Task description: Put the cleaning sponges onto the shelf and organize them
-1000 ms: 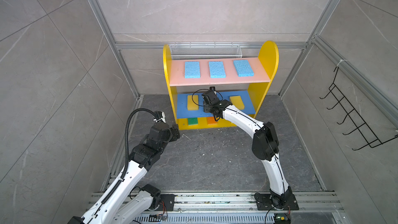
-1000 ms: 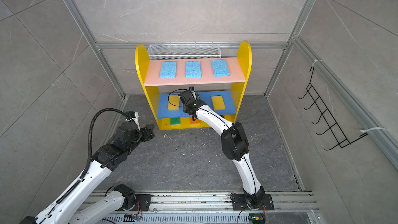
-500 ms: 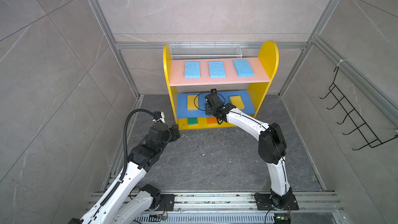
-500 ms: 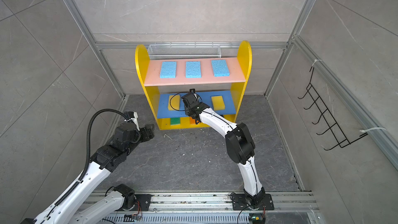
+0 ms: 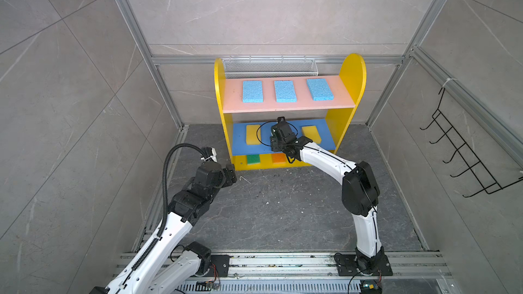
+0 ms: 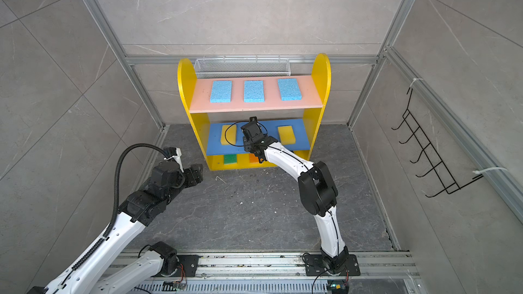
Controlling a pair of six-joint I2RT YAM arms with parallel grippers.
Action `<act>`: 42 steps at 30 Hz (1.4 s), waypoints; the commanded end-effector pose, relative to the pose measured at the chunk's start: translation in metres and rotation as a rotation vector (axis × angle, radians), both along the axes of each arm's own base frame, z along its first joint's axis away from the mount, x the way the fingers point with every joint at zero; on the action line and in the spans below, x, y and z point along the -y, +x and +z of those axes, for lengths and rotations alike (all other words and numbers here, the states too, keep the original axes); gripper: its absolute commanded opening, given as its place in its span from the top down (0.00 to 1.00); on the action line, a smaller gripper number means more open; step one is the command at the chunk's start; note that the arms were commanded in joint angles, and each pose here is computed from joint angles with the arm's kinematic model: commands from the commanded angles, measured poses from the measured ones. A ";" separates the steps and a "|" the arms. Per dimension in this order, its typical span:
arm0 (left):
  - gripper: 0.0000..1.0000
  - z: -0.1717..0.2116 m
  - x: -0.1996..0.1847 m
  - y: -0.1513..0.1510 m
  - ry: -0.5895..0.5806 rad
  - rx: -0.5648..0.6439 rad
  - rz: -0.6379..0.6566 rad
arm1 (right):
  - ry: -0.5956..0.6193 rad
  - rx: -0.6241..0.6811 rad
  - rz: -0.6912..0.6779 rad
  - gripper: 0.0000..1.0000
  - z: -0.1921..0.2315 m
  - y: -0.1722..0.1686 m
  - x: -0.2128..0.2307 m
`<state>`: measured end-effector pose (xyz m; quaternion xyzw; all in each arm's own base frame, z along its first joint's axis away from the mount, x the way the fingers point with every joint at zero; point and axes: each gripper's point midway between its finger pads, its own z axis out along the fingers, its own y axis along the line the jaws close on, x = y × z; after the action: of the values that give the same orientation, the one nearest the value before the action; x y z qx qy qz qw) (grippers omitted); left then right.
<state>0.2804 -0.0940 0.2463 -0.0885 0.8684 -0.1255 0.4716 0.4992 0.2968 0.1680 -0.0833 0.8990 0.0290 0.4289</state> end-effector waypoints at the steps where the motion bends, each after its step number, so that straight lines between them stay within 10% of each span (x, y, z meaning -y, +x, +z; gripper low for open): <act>1: 0.22 0.021 -0.001 0.001 -0.037 0.043 0.009 | -0.015 -0.032 0.014 0.30 -0.010 -0.001 0.003; 42: 0.20 0.009 -0.002 0.000 -0.002 -0.033 0.015 | 0.009 0.047 0.049 0.11 0.044 -0.047 0.020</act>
<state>0.2805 -0.0944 0.2378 -0.0882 0.8826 -0.1126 0.4477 0.4662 0.2766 0.1824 -0.1008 0.8977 0.0311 0.4278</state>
